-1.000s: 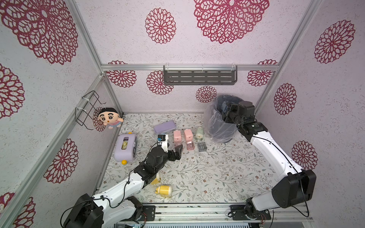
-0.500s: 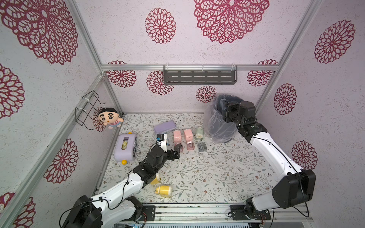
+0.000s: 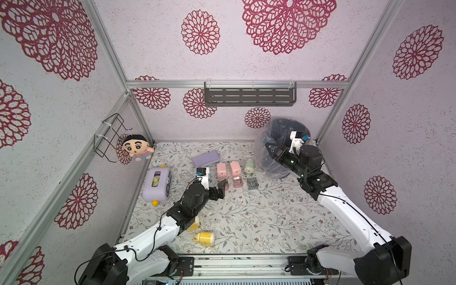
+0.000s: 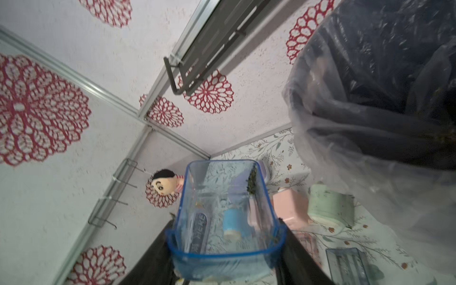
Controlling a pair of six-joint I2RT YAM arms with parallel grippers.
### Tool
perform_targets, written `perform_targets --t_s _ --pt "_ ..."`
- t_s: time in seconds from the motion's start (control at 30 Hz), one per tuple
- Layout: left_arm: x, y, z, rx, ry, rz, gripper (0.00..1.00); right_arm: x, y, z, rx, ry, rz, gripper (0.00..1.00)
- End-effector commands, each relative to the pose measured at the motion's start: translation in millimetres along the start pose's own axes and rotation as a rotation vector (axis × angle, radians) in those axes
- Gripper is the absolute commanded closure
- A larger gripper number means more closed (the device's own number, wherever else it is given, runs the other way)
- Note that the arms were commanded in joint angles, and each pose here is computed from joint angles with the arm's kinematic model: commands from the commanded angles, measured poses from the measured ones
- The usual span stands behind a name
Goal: Take out the pencil sharpener tray and clean the shavings
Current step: Pour the shavings into the trash bin, then place the container at the center of the board.
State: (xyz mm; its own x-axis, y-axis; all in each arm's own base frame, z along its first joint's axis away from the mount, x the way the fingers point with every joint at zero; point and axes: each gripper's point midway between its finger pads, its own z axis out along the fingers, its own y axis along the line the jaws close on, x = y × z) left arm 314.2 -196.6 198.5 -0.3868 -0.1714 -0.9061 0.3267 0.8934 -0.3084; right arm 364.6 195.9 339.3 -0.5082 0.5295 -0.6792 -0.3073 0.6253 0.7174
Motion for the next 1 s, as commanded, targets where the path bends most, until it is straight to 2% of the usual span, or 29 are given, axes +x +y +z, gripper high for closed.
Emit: perform_targets --t_s 0.0,0.23,0.43,0.57,0.8,0.97 --pt "-5 -21 7 0.09 0.005 0.007 0.03 22 1 -11 -0.03 -0.001 -0.213 0.62" --pt "7 -33 20 0.147 0.056 -0.01 0.03 90 -29 -12 -0.005 0.077 -0.287 0.63" --pt "0 -15 21 0.101 0.039 -0.061 0.03 135 -39 -3 0.013 0.138 -0.302 0.64" --pt "-10 26 14 -0.012 0.0 -0.137 0.03 170 -33 13 0.031 0.201 -0.333 0.65" --pt "-23 123 -30 -0.36 -0.086 -0.278 0.03 228 -7 52 0.065 0.277 -0.418 0.65" --pt "-18 161 -50 -0.443 -0.123 -0.405 0.03 273 10 85 0.115 0.337 -0.51 0.65"
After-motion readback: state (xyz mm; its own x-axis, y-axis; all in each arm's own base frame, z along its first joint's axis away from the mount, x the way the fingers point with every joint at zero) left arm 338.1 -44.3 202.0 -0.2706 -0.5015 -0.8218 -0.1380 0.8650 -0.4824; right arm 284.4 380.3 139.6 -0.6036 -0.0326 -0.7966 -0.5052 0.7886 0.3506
